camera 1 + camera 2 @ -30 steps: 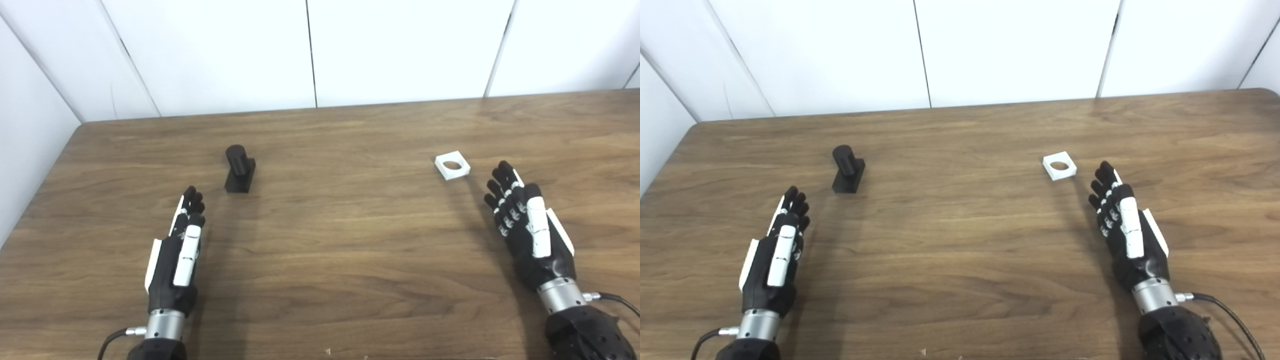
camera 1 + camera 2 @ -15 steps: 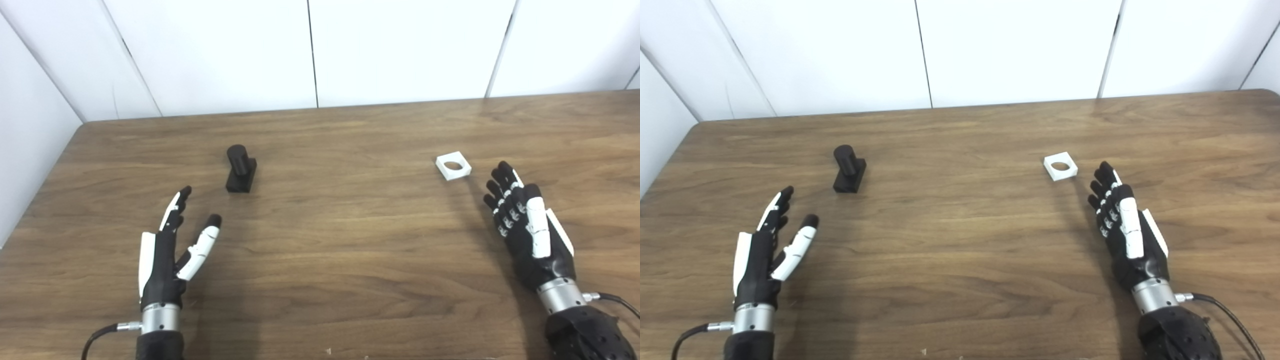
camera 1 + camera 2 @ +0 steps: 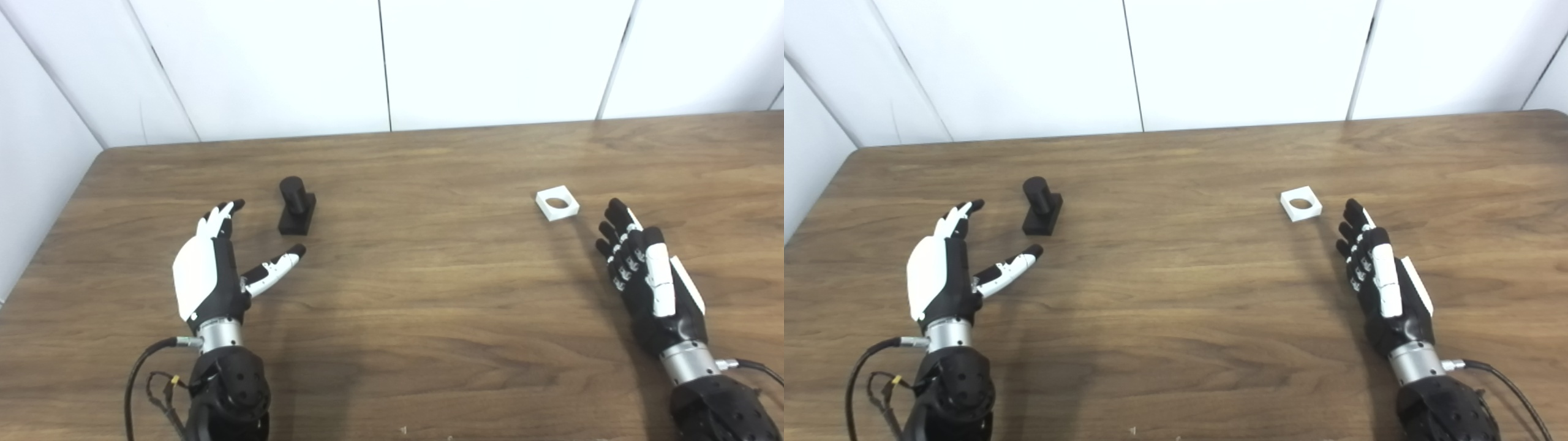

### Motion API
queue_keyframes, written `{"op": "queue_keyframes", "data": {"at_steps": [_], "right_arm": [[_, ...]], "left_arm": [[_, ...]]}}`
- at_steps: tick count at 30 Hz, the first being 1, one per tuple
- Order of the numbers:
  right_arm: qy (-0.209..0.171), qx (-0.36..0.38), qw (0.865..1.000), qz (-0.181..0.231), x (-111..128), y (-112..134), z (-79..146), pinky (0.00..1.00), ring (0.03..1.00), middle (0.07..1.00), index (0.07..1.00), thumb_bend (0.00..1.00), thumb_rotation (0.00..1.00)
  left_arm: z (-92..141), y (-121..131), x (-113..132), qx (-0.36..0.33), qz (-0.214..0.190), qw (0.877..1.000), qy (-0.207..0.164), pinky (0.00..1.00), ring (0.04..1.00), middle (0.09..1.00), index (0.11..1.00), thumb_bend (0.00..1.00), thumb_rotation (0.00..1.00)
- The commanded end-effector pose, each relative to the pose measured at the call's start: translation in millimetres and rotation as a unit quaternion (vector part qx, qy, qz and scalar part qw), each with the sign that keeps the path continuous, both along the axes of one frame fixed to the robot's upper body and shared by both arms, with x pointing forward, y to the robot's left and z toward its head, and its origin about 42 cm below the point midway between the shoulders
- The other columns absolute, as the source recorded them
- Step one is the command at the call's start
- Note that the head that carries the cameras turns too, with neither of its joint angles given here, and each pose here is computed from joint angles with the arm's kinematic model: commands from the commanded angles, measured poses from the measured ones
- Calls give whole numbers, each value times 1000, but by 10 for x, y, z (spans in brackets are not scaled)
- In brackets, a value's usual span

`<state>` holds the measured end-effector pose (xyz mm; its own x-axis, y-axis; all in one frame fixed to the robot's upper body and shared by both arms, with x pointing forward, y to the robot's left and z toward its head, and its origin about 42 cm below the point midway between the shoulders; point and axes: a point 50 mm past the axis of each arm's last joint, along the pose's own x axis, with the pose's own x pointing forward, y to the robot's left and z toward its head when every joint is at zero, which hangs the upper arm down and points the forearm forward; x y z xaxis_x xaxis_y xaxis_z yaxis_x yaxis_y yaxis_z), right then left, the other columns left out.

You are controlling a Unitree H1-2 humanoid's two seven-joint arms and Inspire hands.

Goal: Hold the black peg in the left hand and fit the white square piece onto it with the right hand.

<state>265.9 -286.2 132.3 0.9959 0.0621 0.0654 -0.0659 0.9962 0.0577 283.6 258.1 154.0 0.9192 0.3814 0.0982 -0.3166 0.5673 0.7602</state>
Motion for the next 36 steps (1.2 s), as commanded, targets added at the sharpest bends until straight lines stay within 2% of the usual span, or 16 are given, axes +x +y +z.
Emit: {"op": "queue_keyframes", "data": {"at_steps": [1, 3, 7, 12, 20, 36], "right_arm": [[-27, -5, 1000, -1, 78, 5, 104, 988, 1000, 1000, 964, 600, 1000], [-29, -3, 1000, 0, 90, 16, 106, 989, 1000, 1000, 965, 595, 1000], [-30, 0, 1000, 2, 103, 40, 104, 997, 1000, 1000, 965, 577, 1000], [-33, 6, 999, 5, 104, 68, 87, 1000, 1000, 1000, 972, 562, 1000], [-36, 8, 999, 9, 80, 82, 64, 1000, 1000, 1000, 981, 544, 1000], [-35, 12, 999, 4, 61, 53, 35, 1000, 1000, 1000, 968, 564, 1000]], "left_arm": [[200, -7, 226, 34, -4, 999, -28, 925, 975, 946, 856, 860, 441], [208, -8, 313, 39, -6, 999, -25, 937, 968, 939, 846, 858, 428], [225, 2, 462, 62, -17, 998, -11, 974, 971, 941, 847, 833, 469], [219, 19, 657, 84, -13, 996, 11, 956, 966, 936, 837, 830, 507], [186, 45, 893, 95, -10, 995, 33, 949, 974, 935, 829, 822, 504], [66, 73, 1115, 109, 5, 992, 55, 955, 977, 927, 816, 814, 518]]}}
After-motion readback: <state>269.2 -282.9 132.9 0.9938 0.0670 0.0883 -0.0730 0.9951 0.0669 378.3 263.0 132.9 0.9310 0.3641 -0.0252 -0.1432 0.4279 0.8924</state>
